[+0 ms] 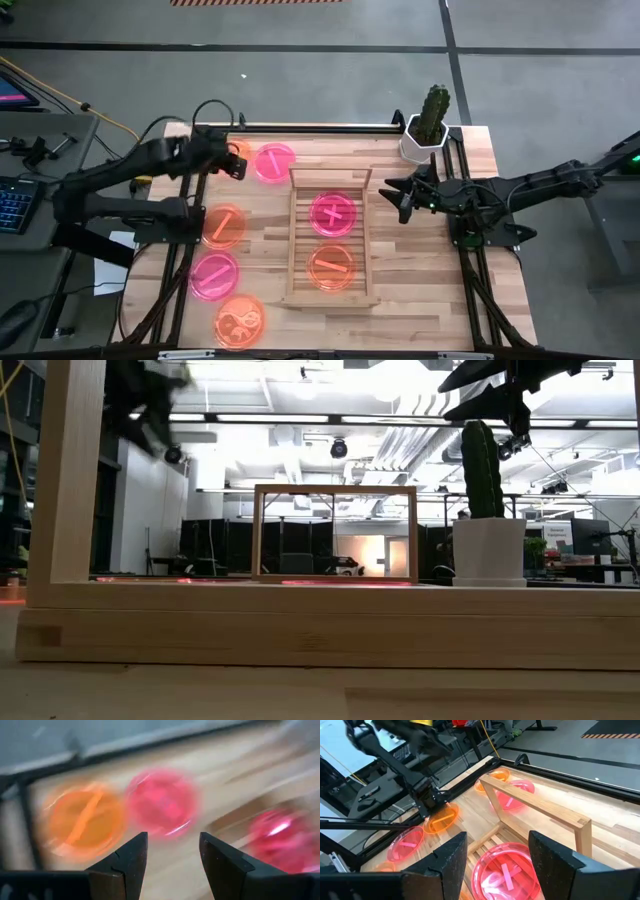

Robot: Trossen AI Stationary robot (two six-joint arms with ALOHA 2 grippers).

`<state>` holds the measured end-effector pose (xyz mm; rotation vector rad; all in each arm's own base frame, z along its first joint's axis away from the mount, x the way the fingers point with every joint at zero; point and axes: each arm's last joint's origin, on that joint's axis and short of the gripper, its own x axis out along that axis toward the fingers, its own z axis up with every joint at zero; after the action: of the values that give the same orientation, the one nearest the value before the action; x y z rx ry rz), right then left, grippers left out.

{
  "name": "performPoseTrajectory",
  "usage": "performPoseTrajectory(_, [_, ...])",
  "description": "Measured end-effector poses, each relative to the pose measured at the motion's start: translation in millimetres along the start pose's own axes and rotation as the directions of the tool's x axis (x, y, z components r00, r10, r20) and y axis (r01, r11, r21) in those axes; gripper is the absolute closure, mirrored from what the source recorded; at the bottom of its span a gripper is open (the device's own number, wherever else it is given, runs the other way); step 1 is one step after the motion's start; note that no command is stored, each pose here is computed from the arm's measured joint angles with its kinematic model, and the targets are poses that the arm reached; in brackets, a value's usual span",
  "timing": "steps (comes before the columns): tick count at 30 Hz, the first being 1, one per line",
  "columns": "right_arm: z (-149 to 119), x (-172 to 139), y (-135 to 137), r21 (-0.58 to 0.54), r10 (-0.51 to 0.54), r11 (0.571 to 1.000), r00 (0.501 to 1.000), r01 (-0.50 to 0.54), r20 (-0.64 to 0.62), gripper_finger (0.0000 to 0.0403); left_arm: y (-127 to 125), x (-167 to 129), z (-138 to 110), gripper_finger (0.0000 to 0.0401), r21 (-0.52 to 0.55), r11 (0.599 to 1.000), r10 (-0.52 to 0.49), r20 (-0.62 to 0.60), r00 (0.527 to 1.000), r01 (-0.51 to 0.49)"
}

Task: Place and stack plates onto a shelf
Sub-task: Stack the orange plate on top of the orange plate on the shelf

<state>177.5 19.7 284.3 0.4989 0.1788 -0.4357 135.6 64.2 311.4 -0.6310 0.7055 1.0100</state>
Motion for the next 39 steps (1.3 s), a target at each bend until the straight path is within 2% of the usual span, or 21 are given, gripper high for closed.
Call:
performPoseTrajectory(2, [-0.8,1.2,0.4,-0.002,-0.002,1.0,1.0,0.002,-0.003,0.0208,11.2,15.3,0.9,0.0231,0.033,0.997,0.077,-0.159,0.984,-0.072])
performPoseTrajectory(4, [-1.6,2.2,0.7,-0.005,-0.004,1.0,1.0,0.004,-0.007,0.0208,17.7,33.4,1.3,0.0231,0.094,0.989,0.136,-0.295,0.946,-0.113])
performPoseTrajectory(8, [-1.5,2.2,0.6,-0.002,-0.004,1.0,1.0,0.004,-0.006,0.0208,18.3,72.3,2.3,0.0231,0.263,0.956,0.236,-0.412,0.88,-0.134])
performPoseTrajectory(12, [-1.5,2.2,0.7,-0.002,-0.004,1.0,1.0,0.004,-0.006,0.0208,11.2,105.3,1.9,0.0231,0.417,0.903,0.307,-0.449,0.839,-0.107])
performPoseTrajectory(17, [-1.5,2.2,0.7,-0.002,-0.004,1.0,1.0,0.004,-0.006,0.0208,-0.6,136.9,-1.9,0.0231,0.503,0.859,0.358,-0.454,0.816,-0.097])
performPoseTrajectory(21, [-1.5,2.2,0.7,-0.001,-0.004,1.0,1.0,0.004,-0.006,0.0208,-6.0,156.2,-4.4,0.0231,0.543,0.829,0.41,-0.424,0.808,-0.135])
performPoseTrajectory(29, [-1.5,2.2,0.7,-0.002,-0.004,1.0,1.0,0.004,-0.006,0.0208,-8.4,185.5,-13.5,0.0231,0.591,0.797,0.457,-0.458,0.762,-0.122])
performPoseTrajectory(39, [-1.5,2.2,0.7,-0.002,-0.004,1.0,1.0,0.004,-0.007,0.0208,-8.2,209.3,-17.6,0.0231,0.629,0.755,0.522,-0.406,0.75,-0.184])
